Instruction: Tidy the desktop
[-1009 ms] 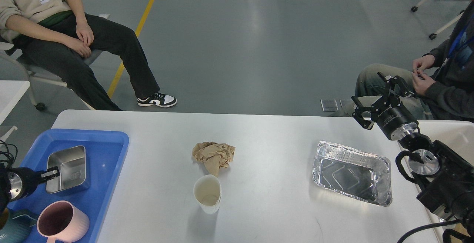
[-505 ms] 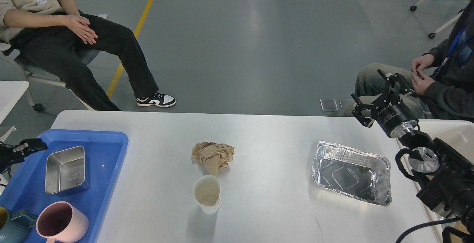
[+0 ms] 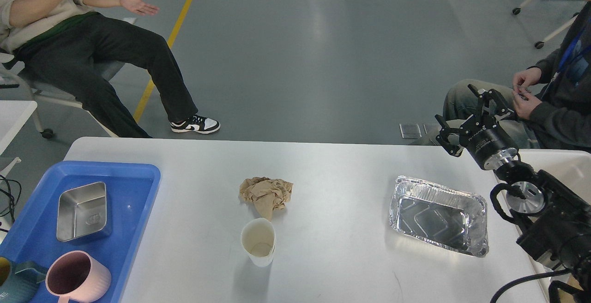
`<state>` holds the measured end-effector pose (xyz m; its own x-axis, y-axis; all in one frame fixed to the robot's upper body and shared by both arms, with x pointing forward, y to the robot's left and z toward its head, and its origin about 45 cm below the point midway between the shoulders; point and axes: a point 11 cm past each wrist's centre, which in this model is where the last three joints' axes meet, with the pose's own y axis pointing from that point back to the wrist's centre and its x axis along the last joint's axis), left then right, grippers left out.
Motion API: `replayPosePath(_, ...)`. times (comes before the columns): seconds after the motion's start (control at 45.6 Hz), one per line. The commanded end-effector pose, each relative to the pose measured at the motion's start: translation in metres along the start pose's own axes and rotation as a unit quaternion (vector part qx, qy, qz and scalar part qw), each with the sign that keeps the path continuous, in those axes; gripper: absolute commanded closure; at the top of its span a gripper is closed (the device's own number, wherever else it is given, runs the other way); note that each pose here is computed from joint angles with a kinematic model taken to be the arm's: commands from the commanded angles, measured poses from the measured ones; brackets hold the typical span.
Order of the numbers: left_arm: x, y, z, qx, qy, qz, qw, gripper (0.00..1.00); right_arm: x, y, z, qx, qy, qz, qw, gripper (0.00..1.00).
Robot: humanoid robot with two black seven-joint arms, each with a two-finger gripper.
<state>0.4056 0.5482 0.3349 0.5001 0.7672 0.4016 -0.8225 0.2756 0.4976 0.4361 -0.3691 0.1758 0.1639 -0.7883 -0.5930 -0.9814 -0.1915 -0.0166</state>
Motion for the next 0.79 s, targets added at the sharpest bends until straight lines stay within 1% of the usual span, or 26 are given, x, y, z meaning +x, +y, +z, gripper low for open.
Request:
replayPosePath(0.0,-0.006,-0.015,0.023,-0.090,0.053,0.006,0.995,0.03,-0.001,-0.001,-0.001,0.001,0.001,-0.001,1.000,0.00)
replayPosePath(0.11,-0.033,-0.052,0.045,-0.166,0.104,-0.017,0.980,0.03,0.000,-0.001,-0.003,0.001,0.002,-0.001,1.000,0.00)
replayPosePath(0.197,-0.058,-0.076,0.047,-0.217,0.159,-0.032,0.963,0.03,0.000,-0.001,-0.002,0.002,0.000,-0.001,1.000,0.00)
replayPosePath(0.263,-0.088,-0.100,0.045,-0.249,0.214,-0.049,0.943,0.03,0.000,-0.001,-0.003,0.003,0.000,0.000,1.000,0.00)
replayPosePath(0.329,-0.124,-0.127,0.047,-0.267,0.256,-0.073,0.926,0.03,0.000,-0.001,-0.003,0.003,0.000,0.001,1.000,0.00)
replayPosePath(0.417,-0.161,-0.151,0.045,-0.255,0.281,-0.099,0.920,0.03,0.002,0.000,-0.005,0.004,0.002,0.003,1.000,0.00)
replayPosePath(0.57,-0.215,-0.178,0.026,-0.167,0.314,-0.144,0.923,0.03,0.007,0.002,-0.007,0.005,0.005,0.009,1.000,0.00)
replayPosePath(0.724,-0.242,-0.186,0.006,-0.141,0.395,-0.152,0.895,0.03,0.012,0.005,-0.013,0.009,0.008,0.015,1.000,0.00)
replayPosePath(0.768,-0.245,-0.186,0.005,-0.144,0.412,-0.151,0.887,0.03,0.011,0.004,-0.013,0.010,0.007,0.014,1.000,0.00)
